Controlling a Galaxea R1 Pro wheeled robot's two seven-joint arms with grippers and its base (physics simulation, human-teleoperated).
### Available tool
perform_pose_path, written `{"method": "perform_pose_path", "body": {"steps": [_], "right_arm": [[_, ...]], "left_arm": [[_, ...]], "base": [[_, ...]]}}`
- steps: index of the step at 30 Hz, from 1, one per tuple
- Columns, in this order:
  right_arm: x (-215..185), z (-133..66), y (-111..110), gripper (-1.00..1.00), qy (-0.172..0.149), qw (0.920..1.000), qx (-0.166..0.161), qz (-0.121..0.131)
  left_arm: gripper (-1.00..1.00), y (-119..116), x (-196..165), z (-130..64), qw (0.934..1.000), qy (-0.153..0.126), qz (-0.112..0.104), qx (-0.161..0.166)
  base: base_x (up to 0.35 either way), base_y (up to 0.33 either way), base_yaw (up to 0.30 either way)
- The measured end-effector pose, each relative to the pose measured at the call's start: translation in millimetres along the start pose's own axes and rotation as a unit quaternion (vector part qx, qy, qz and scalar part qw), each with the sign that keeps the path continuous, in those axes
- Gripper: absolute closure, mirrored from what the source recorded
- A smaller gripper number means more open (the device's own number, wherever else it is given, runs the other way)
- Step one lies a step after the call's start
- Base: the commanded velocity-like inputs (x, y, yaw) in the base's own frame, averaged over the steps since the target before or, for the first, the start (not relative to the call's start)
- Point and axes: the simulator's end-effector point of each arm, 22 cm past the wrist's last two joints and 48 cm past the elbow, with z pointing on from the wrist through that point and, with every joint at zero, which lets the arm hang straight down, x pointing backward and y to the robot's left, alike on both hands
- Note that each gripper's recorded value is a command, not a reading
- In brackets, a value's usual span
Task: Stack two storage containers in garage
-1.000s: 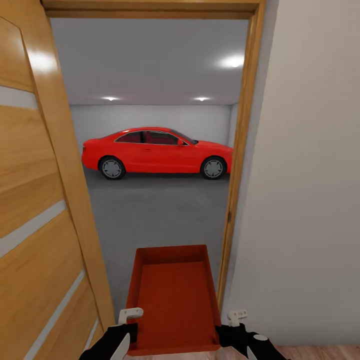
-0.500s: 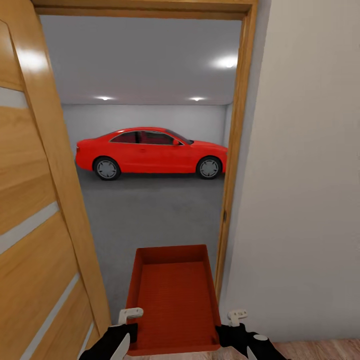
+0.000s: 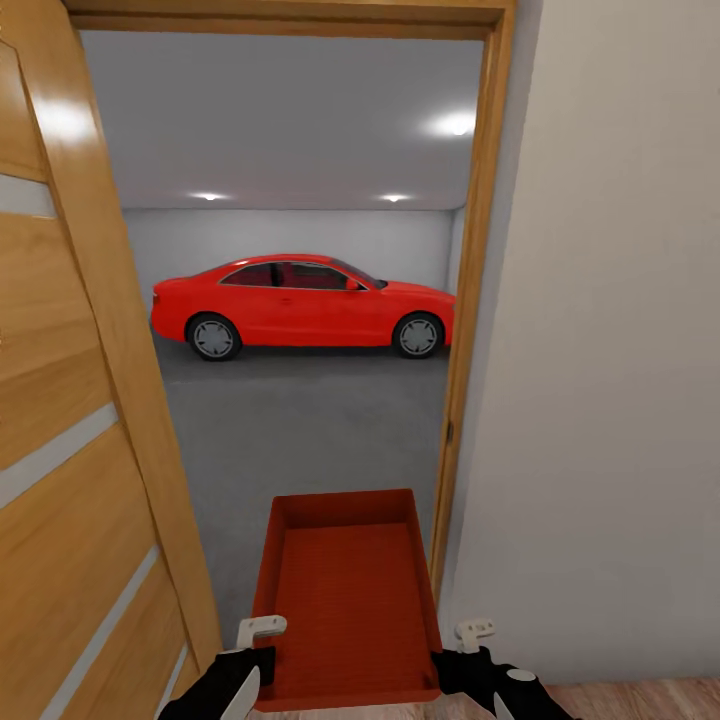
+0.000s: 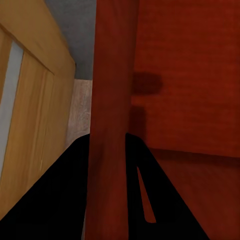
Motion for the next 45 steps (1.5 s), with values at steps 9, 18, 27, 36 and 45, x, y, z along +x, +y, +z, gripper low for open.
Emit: {"method": "perform_pose_path", "body": {"steps": [9, 18, 27, 36, 45], "right_arm": [[-0.2, 0.0, 0.0, 1.0, 0.0, 1.0, 0.0, 0.0], [-0.1, -0.4, 0.1, 1.0, 0.0, 1.0, 0.0, 0.0], [0.1, -0.1, 0.0, 1.0, 0.0, 1.0, 0.0, 0.0], [-0.1, -0.4, 0.1, 1.0, 0.0, 1.0, 0.0, 0.0], [-0.1, -0.5, 0.1, 1.0, 0.0, 1.0, 0.0, 0.0]], "left_arm": [[1.0, 0.0, -0.1, 0.0, 1.0, 0.0, 0.0, 0.0], [1.0, 0.0, 0.0, -0.5, 1.0, 0.0, 0.0, 0.0], [1.0, 0.0, 0.1, -0.1, 1.0, 0.0, 0.0, 0.0], [1.0, 0.0, 0.0, -0.5, 1.0, 0.0, 0.0, 0.0], [1.0, 0.0, 0.0, -0.5, 1.0, 0.0, 0.0, 0.0]], "base": [[0.001, 0.0, 0.112], [0.256, 0.076, 0.002], [0.192, 0.04, 0.0], [0.107, 0.009, 0.0], [0.308, 0.002, 0.0]]}}
